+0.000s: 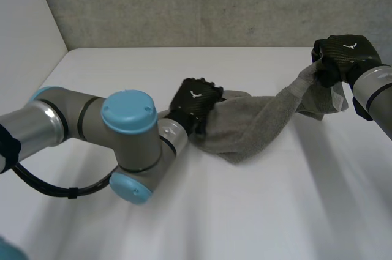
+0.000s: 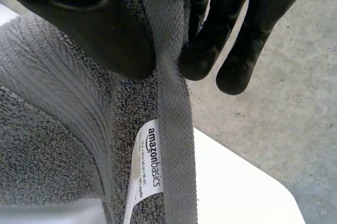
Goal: Fold the towel.
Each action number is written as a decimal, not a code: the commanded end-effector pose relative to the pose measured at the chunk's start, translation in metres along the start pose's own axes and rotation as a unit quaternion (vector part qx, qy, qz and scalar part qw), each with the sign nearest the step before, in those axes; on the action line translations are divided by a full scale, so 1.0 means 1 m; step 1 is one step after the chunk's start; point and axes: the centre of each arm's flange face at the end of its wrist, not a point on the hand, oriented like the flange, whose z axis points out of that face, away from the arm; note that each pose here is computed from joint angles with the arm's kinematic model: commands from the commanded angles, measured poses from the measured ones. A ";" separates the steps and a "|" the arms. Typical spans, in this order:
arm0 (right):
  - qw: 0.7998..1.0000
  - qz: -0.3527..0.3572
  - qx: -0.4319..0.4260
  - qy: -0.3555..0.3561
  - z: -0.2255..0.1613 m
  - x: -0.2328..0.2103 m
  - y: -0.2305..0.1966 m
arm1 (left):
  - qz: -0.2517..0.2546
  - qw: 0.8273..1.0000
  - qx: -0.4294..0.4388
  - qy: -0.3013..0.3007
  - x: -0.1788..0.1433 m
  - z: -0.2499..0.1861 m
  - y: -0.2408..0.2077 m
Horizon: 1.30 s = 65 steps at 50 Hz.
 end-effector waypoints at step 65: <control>0.984 -0.089 -0.047 -0.146 -0.076 -0.019 -0.044 | 0.097 0.993 -0.018 -0.066 -0.081 -0.073 -0.055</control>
